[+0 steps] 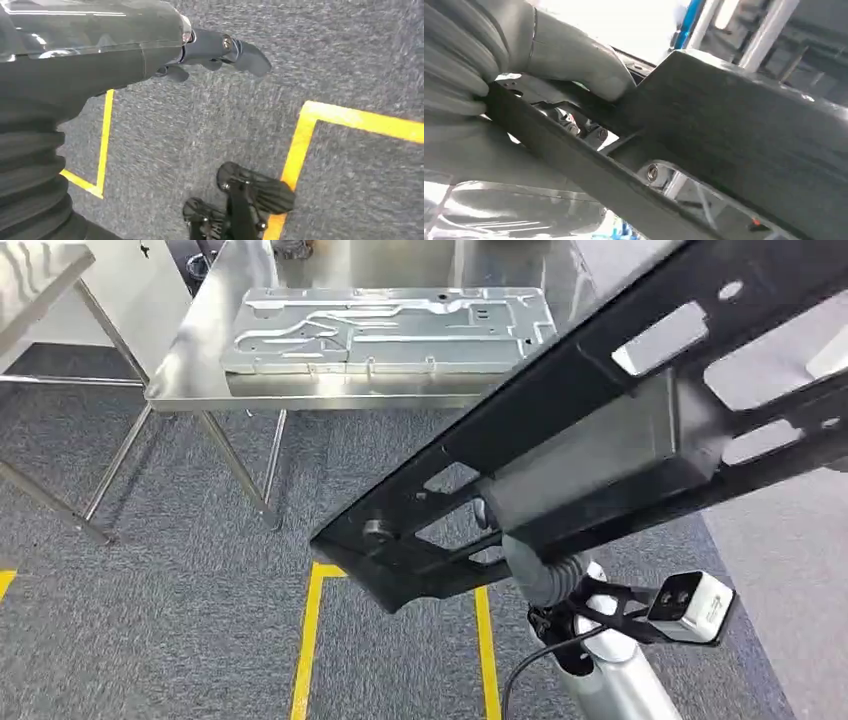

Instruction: Take the parts from the cabinet and place them on the table.

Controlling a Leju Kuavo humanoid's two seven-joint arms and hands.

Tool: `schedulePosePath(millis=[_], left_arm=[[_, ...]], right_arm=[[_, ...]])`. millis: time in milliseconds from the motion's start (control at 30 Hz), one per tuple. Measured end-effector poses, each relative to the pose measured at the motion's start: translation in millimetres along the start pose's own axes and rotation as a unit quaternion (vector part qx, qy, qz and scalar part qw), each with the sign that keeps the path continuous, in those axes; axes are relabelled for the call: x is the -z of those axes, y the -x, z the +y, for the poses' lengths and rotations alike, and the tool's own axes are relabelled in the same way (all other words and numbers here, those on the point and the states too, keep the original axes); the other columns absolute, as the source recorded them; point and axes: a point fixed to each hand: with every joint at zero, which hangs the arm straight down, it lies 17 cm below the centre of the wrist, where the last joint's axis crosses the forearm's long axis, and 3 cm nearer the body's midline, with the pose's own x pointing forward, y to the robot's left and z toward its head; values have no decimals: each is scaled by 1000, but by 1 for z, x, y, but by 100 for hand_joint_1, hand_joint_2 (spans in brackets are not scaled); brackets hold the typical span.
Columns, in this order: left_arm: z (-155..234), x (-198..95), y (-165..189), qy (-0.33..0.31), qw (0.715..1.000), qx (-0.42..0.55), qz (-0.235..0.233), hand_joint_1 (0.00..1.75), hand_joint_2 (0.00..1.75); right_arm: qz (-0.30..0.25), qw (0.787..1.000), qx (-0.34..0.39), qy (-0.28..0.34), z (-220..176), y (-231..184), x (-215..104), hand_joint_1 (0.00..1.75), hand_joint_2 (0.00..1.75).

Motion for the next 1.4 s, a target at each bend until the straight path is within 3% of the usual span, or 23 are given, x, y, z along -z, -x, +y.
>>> schedulePosePath(millis=[433, 1400], left_arm=[[-1, -1, 3, -3, 1000, -5, 3, 0, 175], [-4, -1, 4, -3, 1000, -5, 8, 0, 175]], right_arm=[[28, 998, -49, -11, 5, 12, 1, 175, 175], [33, 998, -38, -24, 12, 19, 5, 175, 175]])
